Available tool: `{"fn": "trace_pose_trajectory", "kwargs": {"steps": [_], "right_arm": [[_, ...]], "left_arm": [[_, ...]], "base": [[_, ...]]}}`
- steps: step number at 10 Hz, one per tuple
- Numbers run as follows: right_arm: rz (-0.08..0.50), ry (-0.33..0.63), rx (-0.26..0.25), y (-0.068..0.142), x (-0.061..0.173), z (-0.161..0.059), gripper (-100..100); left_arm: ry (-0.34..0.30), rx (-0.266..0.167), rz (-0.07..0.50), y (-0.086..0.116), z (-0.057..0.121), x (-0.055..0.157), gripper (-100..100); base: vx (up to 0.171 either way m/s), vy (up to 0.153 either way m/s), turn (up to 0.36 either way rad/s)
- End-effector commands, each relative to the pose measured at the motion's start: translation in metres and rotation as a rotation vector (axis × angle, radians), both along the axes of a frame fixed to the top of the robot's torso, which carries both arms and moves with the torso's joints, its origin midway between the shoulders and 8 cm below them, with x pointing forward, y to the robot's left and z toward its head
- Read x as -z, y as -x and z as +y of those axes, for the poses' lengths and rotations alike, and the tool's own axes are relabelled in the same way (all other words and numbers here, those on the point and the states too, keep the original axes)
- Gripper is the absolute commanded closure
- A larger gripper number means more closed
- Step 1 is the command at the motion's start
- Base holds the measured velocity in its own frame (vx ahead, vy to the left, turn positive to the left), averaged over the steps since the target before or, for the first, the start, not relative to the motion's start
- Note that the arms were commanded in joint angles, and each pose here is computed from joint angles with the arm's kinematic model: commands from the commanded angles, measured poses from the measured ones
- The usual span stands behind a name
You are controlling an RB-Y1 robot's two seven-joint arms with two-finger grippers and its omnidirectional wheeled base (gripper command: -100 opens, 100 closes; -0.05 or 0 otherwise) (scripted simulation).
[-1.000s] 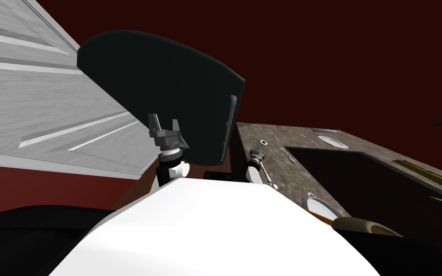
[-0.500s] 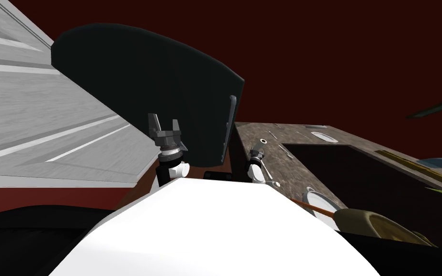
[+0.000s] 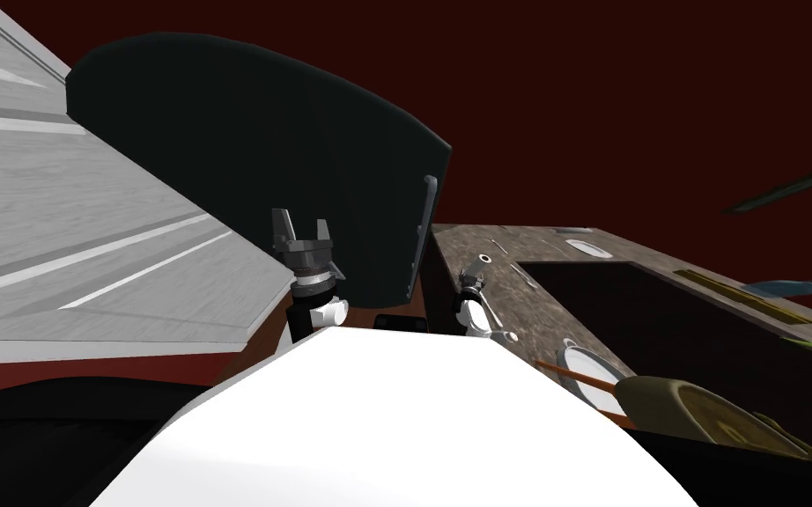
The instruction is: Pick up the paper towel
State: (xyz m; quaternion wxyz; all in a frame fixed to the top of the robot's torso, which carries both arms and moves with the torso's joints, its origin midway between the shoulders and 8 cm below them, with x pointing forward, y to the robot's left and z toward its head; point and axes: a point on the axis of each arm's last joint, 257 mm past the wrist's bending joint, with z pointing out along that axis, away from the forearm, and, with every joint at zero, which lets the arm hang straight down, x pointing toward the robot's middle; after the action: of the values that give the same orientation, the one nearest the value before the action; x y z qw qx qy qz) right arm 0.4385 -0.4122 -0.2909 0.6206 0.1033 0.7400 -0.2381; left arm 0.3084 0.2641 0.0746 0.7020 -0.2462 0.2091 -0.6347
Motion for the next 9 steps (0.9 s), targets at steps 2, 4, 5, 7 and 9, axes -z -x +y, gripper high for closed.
{"fn": "trace_pose_trajectory", "kwargs": {"steps": [2, 4, 5, 7, 9], "right_arm": [[0.018, 0.000, -0.018, -0.010, 0.004, -0.010, -100], [0.026, -0.009, -0.044, -0.013, 0.007, -0.004, -100], [0.033, -0.001, -0.045, -0.013, 0.007, -0.004, -100], [0.032, -0.005, -0.080, -0.025, 0.007, -0.010, -100], [0.039, -0.007, -0.083, -0.025, 0.009, -0.010, -100]], "left_arm": [[0.000, 0.000, 0.000, 0.000, 0.000, 0.000, 0], [0.000, 0.000, 0.000, 0.000, 0.000, 0.000, 0], [0.000, 0.000, 0.000, 0.000, 0.000, 0.000, 0], [0.000, 0.000, 0.000, 0.000, 0.000, 0.000, 0], [0.000, 0.000, 0.000, 0.000, 0.000, 0.000, 0]], "base": [[0.014, 0.032, -0.084], [0.018, 0.061, -0.069], [0.002, 0.014, 0.016], [0.009, 0.072, -0.163], [0.007, 0.025, 0.016]]}}
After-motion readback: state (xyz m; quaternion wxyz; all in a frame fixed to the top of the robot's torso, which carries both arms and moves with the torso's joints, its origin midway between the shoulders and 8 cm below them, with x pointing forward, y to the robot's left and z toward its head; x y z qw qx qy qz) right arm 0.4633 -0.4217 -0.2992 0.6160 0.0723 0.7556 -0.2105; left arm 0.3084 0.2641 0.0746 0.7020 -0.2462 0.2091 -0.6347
